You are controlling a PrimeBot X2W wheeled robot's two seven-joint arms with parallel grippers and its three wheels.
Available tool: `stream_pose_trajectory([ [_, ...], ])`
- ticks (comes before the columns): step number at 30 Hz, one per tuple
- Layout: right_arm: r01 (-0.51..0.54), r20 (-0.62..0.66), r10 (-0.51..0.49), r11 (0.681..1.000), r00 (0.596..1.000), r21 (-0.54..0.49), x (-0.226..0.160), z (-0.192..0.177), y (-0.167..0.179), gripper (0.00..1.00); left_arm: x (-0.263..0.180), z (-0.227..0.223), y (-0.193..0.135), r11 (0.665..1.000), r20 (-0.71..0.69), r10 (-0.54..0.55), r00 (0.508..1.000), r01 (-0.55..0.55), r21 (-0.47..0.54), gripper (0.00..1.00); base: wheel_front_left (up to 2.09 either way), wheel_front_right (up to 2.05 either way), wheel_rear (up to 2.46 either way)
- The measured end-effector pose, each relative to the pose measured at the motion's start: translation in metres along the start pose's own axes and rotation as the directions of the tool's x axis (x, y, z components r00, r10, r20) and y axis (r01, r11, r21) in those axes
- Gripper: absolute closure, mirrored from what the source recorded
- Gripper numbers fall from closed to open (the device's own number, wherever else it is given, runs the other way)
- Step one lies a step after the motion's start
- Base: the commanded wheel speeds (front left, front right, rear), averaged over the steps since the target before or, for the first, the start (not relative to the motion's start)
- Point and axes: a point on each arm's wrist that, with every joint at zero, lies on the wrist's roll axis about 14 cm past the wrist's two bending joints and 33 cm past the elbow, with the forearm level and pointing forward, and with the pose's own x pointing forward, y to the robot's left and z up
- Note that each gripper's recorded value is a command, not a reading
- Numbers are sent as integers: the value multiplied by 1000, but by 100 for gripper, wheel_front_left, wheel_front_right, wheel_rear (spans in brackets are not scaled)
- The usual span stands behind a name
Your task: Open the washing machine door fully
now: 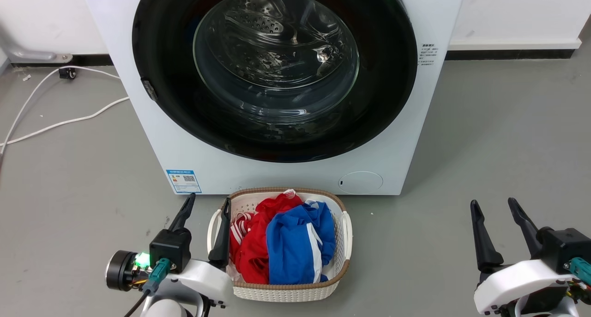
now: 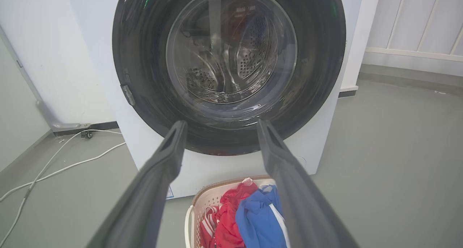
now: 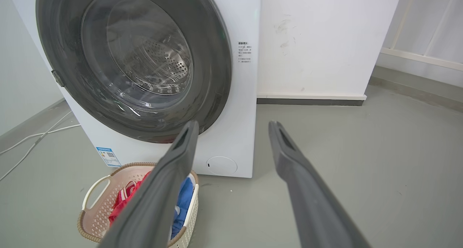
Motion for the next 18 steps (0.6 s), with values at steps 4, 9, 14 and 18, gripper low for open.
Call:
stream_pose_trajectory([
  [4, 2, -1, -2, 1000, 1000, 6, 0, -2, -1, 0, 1, -1, 0, 1000, -2, 1, 1000, -1, 1, 0, 0, 0, 0],
  [9, 5, -6, -5, 1000, 1000, 20, 0, -5, -1, 0, 0, -4, 2, 1000, -12, 8, 1000, -8, -6, 0, 0, 0, 0],
  [14, 4, -3, -4, 1000, 1000, 22, 0, -5, -1, 0, -1, -5, 3, 1000, -16, 15, 1000, -15, -10, 0, 0, 0, 0],
  [18, 3, -2, -3, 1000, 1000, 23, 1, -5, -1, 0, -1, -6, 3, 1000, -19, 13, 1000, -14, -8, 0, 0, 0, 0],
])
